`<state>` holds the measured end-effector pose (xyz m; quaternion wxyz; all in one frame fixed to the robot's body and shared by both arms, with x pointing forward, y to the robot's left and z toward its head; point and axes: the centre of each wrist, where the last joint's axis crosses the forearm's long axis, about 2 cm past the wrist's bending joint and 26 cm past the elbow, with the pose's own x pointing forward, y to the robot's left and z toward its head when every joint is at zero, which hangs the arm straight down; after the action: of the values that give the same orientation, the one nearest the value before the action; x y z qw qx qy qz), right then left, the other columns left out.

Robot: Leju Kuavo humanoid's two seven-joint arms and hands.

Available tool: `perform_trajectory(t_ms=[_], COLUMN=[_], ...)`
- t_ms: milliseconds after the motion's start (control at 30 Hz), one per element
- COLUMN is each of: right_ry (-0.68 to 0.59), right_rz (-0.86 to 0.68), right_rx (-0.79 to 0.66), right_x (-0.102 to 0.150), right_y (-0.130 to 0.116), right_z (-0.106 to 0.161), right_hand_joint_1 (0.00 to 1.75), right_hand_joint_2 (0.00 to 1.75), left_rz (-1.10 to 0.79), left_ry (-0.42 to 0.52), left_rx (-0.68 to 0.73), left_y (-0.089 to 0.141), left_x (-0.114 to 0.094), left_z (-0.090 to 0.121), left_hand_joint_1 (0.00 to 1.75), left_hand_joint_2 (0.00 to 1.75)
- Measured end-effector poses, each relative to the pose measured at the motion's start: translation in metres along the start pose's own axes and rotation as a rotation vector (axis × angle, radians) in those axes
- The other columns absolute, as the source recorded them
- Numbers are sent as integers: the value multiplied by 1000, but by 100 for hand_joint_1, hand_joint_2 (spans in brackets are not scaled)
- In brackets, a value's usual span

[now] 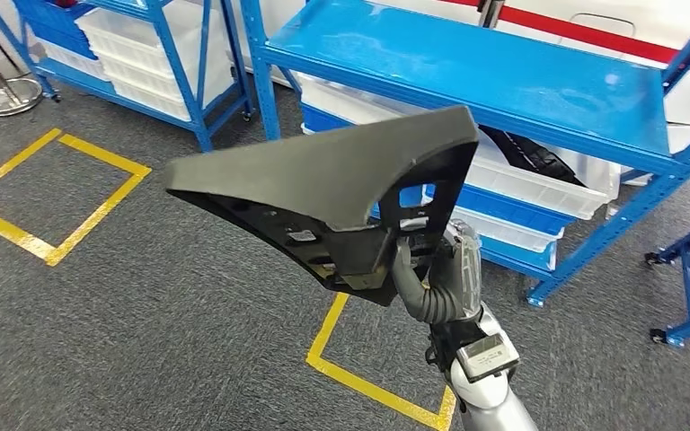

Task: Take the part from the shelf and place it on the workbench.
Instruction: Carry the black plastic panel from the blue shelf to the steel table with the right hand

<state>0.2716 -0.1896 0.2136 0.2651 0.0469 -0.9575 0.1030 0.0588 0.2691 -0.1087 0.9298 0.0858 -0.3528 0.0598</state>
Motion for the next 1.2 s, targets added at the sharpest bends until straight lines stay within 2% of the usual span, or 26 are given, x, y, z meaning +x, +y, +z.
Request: perform_trajectory(t_ms=[167, 400, 633, 767, 833, 967, 1200], right_ry=[13, -36, -24, -11, -14, -30, -13], right_rz=[1, 71, 85, 85, 79, 68, 65], right_rx=[-5, -37, -50, -28, -17, -17, -17], right_x=[1, 10, 15, 14, 13, 11, 5], right_y=[0, 0, 0, -2, -2, -4, -5], right_z=[19, 20, 18, 2, -5, -10, -4], right_hand_joint_1=[175, 175, 175, 175, 175, 175, 175], right_hand_joint_2=[175, 175, 175, 175, 175, 175, 175], left_rz=[-15, -84, -117, -115, -121, -110, -96], left_ry=[4, 37, -7, -90, -89, -38, -6], left_rx=[-19, -46, -72, -72, -59, -26, -7], left_y=[-1, -2, -6, -6, -6, -5, -2], left_x=[-2, 3, 26, 52, 60, 59, 48], left_z=[1, -2, -15, -30, -34, -34, -29], left_hand_joint_1=[0, 0, 0, 0, 0, 0, 0], left_hand_joint_2=[175, 175, 175, 175, 175, 175, 175])
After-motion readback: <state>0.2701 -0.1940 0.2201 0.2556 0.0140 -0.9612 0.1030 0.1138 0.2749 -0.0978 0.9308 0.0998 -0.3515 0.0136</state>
